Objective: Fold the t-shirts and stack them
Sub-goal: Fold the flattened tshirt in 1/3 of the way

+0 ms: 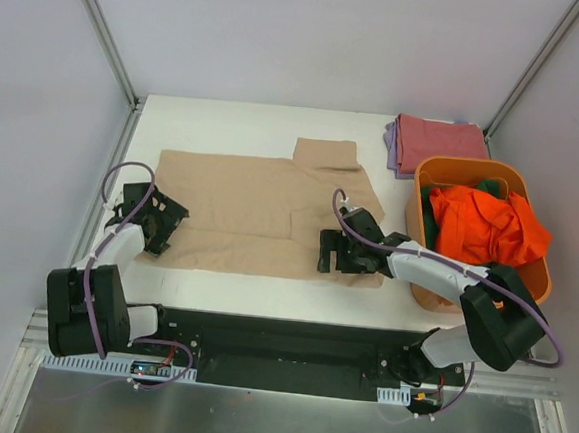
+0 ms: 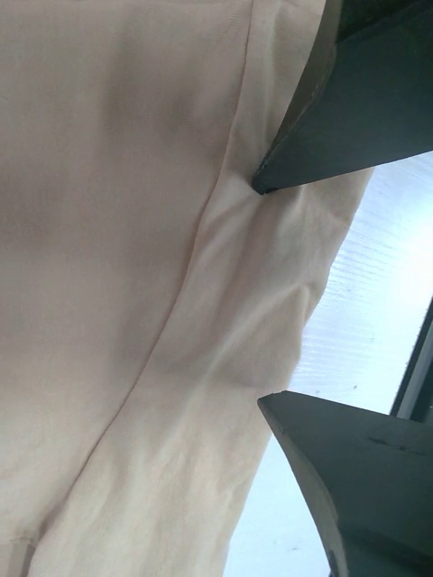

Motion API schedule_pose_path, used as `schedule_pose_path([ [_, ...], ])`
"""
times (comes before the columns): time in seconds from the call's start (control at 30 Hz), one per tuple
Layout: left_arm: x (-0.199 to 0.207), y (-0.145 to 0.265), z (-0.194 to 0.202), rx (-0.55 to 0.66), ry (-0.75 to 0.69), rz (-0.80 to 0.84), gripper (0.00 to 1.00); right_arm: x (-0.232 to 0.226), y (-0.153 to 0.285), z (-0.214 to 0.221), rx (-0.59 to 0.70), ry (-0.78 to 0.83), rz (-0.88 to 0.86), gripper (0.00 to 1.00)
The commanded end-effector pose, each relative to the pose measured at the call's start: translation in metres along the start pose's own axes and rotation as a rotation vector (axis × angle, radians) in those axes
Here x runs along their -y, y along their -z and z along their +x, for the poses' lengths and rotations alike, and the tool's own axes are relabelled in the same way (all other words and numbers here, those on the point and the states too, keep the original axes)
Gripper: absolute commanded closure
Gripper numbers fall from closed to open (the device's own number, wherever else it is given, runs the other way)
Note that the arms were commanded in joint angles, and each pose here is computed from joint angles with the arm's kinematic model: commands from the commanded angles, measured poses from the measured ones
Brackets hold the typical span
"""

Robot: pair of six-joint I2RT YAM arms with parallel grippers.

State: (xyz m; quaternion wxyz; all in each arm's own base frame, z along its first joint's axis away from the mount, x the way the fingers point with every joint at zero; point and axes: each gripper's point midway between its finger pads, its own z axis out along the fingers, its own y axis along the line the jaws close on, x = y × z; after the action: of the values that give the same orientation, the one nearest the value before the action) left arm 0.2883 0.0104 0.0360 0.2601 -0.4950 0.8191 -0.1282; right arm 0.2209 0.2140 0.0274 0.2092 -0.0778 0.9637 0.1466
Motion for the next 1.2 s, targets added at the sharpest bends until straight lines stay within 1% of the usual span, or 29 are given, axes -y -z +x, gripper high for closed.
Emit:
schedule_pose_path([
  [0.0, -0.056, 0.011, 0.026, -0.023, 0.023, -0.159, 0.01, 0.002, 0.006, 0.035, -0.081, -0.051, 0.002, 0.04],
  [0.1, -0.07, 0.023, 0.026, 0.015, 0.016, -0.2, 0.01, -0.004, 0.01, 0.047, -0.104, -0.024, -0.024, 0.04],
  [0.3, -0.079, 0.034, 0.028, 0.055, -0.003, -0.182, 0.01, -0.008, 0.022, 0.065, -0.129, 0.003, -0.048, 0.04],
  [0.53, -0.077, 0.036, 0.032, 0.029, -0.047, -0.167, 0.01, -0.015, 0.03, 0.086, -0.167, -0.017, -0.087, 0.04],
  [0.73, -0.077, 0.034, 0.032, 0.007, -0.065, -0.177, 0.01, -0.022, 0.033, 0.089, -0.161, -0.019, -0.094, 0.04],
  [0.83, -0.069, 0.037, 0.03, 0.011, -0.092, -0.144, 0.01, -0.02, 0.035, 0.09, -0.163, -0.02, -0.077, 0.04],
  [0.93, -0.062, 0.041, 0.027, 0.031, -0.089, -0.11, 0.01, -0.019, 0.035, 0.072, -0.093, 0.023, -0.059, 0.04],
  [1.03, -0.045, 0.051, 0.012, 0.086, -0.078, -0.064, 0.01, -0.029, 0.055, 0.027, 0.025, 0.108, -0.034, 0.04],
  [1.1, -0.023, 0.061, 0.0, 0.115, -0.046, -0.008, 0.01, -0.038, 0.071, -0.005, 0.116, 0.156, -0.031, 0.04],
  [1.17, -0.004, 0.071, -0.018, 0.159, -0.044, 0.023, 0.01, -0.05, 0.086, -0.036, 0.191, 0.201, -0.044, 0.04],
])
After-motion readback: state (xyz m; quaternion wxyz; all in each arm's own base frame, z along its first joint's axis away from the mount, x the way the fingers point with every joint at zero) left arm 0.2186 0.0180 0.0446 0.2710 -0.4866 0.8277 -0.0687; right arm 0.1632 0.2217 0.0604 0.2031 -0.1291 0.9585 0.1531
